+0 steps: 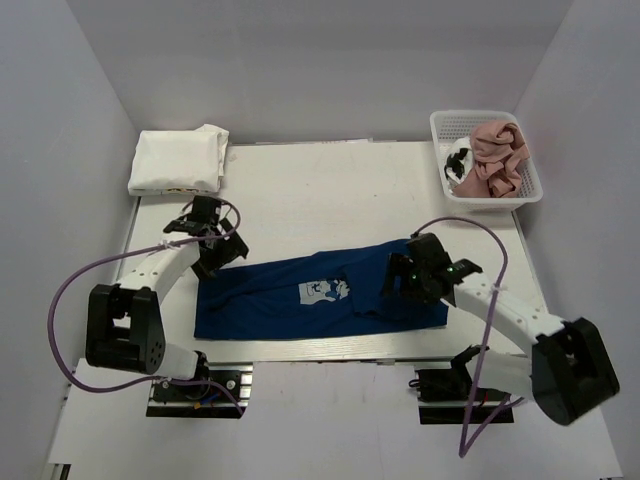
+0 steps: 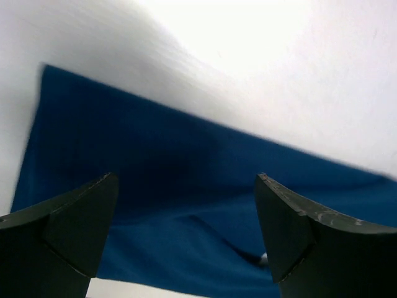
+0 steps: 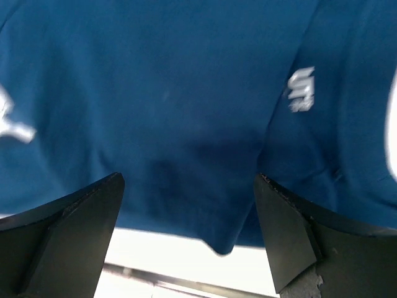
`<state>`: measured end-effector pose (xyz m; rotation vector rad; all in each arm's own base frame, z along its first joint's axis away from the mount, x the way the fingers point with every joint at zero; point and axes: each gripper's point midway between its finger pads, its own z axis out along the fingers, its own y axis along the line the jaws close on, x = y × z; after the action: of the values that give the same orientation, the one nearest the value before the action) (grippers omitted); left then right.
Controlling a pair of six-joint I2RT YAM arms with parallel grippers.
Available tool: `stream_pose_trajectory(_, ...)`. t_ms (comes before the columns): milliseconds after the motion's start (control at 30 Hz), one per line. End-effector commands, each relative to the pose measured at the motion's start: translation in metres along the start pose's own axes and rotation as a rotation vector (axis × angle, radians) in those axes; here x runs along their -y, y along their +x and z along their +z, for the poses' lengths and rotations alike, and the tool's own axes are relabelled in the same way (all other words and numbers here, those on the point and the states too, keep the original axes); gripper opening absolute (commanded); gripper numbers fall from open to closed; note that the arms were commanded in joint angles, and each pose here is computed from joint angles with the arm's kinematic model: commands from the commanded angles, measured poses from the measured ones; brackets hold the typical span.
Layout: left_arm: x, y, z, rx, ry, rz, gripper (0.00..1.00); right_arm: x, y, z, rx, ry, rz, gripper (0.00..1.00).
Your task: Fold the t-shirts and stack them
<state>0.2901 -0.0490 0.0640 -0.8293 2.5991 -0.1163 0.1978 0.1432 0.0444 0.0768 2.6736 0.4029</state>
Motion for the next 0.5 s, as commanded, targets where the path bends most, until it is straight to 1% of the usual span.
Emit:
stream_pose_trajectory(0,-0.008,0.033,-0.003,-0.075,-0.029,0.104,1.00,0.015,-0.021,0.006,0.023,0.146,0.024,0.90)
stream_pose_trajectory(33,-0.014,0.041,0.002,-0.097,-0.050,0.092,1.00,0.015,-0.022,0.009,0.017,0.156,0.027,0.90)
stream_pose_trajectory(67,-0.027,0.061,0.012,-0.152,-0.094,0.115,1.00,0.019,-0.019,0.016,-0.005,0.180,0.027,0.90)
stream_pose_trajectory(133,-0.036,0.080,0.021,-0.201,-0.132,0.133,1.00,0.020,-0.018,0.024,-0.012,0.184,0.037,0.90)
stream_pose_trajectory(167,-0.044,0.092,0.029,-0.246,-0.173,0.149,1.00,0.025,-0.011,0.032,-0.050,0.206,0.038,0.90)
stream_pose_trajectory(233,-0.053,0.097,0.035,-0.259,-0.242,0.147,1.00,0.022,-0.018,0.038,-0.048,0.205,0.035,0.90)
stream_pose_trajectory(267,-0.058,0.104,0.035,-0.281,-0.274,0.169,1.00,0.029,-0.012,0.049,-0.095,0.241,0.035,0.90)
stream_pose_trajectory(300,-0.053,0.105,0.037,-0.284,-0.275,0.179,1.00,0.022,-0.028,0.051,-0.072,0.234,0.032,0.90)
stream_pose_trajectory(333,-0.054,0.108,0.038,-0.291,-0.280,0.190,1.00,0.025,-0.026,0.058,-0.102,0.259,0.022,0.90)
stream_pose_trajectory(367,-0.047,0.111,0.037,-0.304,-0.255,0.194,1.00,0.024,-0.043,0.060,-0.074,0.276,0.018,0.90)
stream_pose_trajectory(400,-0.046,0.118,0.033,-0.326,-0.258,0.215,1.00,0.026,-0.046,0.070,-0.099,0.311,0.012,0.90)
stream_pose_trajectory(433,-0.044,0.120,0.029,-0.320,-0.256,0.201,1.00,0.026,-0.064,0.073,-0.053,0.334,0.011,0.90)
stream_pose_trajectory(467,-0.042,0.124,0.024,-0.330,-0.249,0.196,1.00,0.030,-0.072,0.077,-0.042,0.353,0.023,0.90)
